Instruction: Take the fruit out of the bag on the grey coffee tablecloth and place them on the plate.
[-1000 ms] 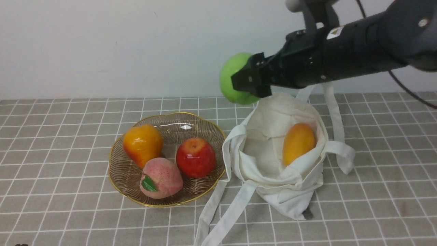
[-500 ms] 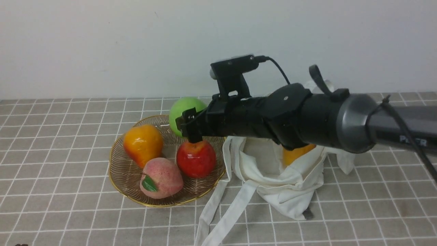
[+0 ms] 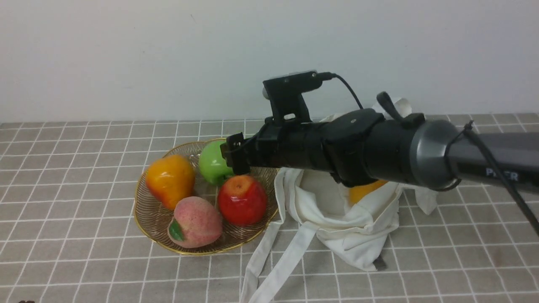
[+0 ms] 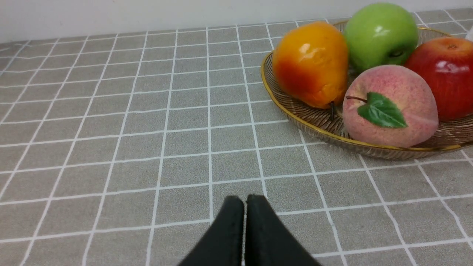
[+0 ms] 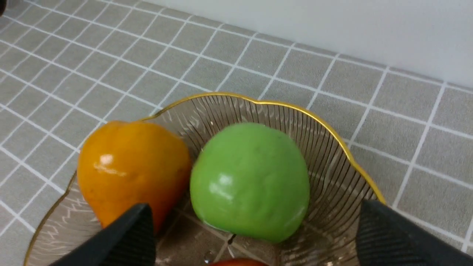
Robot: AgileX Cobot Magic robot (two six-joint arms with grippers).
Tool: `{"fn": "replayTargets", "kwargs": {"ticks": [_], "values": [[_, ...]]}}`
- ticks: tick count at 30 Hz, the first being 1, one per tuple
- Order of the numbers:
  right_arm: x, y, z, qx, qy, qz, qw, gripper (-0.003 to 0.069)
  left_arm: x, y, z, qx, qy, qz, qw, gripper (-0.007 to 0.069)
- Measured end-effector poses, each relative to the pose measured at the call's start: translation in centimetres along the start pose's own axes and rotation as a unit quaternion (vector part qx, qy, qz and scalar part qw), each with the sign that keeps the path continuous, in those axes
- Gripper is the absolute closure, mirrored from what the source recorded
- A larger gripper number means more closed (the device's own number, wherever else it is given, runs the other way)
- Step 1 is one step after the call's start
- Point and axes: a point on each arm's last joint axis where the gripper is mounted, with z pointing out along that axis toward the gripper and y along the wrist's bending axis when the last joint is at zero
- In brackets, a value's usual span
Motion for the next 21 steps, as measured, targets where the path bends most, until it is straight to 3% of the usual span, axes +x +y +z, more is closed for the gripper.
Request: {"fn": "replayTargets", "kwargs": {"ticks": [3, 6, 8, 11, 13, 14, 15, 16, 19, 21], "values": [[-1.1, 0.5, -1.3, -0.028, -0.009, -0.027, 0.999, -0.0032, 0.0, 0.0, 0.0, 0.000, 0.000, 0.000, 1.000, 0.0633], [-2.7, 1.3, -3.7, -0.098, -0.008, -0.050, 0.994, -0.0015, 0.0, 0.0, 0.0, 0.000, 0.000, 0.000, 1.000, 0.0633], [-3.5, 1.5, -5.7, -0.144, 0.010, -0.048, 0.988, 0.0024, 0.0, 0.0, 0.0, 0.000, 0.000, 0.000, 1.000, 0.0633], [-4.2, 0.9, -9.0, -0.178, 0.055, -0.037, 0.982, 0.0121, 0.0, 0.0, 0.0, 0.000, 0.000, 0.000, 1.000, 0.0633], [-4.3, 0.2, -10.3, -0.176, 0.081, -0.040, 0.980, 0.0179, 0.0, 0.0, 0.0, 0.000, 0.000, 0.000, 1.000, 0.0633], [-4.7, -0.8, -11.8, -0.156, 0.100, -0.042, 0.982, 0.0270, 0.0, 0.0, 0.0, 0.000, 0.000, 0.000, 1.000, 0.0633], [-4.9, -1.3, -12.3, -0.146, 0.102, -0.038, 0.983, 0.0295, 0.0, 0.0, 0.0, 0.000, 0.000, 0.000, 1.000, 0.0633], [-5.1, -2.5, -13.4, -0.121, 0.111, -0.041, 0.986, 0.0403, 0.0, 0.0, 0.0, 0.000, 0.000, 0.000, 1.000, 0.0633], [-5.6, -5.4, -16.3, -0.064, 0.124, -0.016, 0.990, 0.0593, 0.0, 0.0, 0.0, 0.000, 0.000, 0.000, 1.000, 0.0633], [-5.8, -6.4, -18.0, -0.048, 0.129, -0.002, 0.990, 0.0640, 0.0, 0.0, 0.0, 0.000, 0.000, 0.000, 1.000, 0.0633]]}}
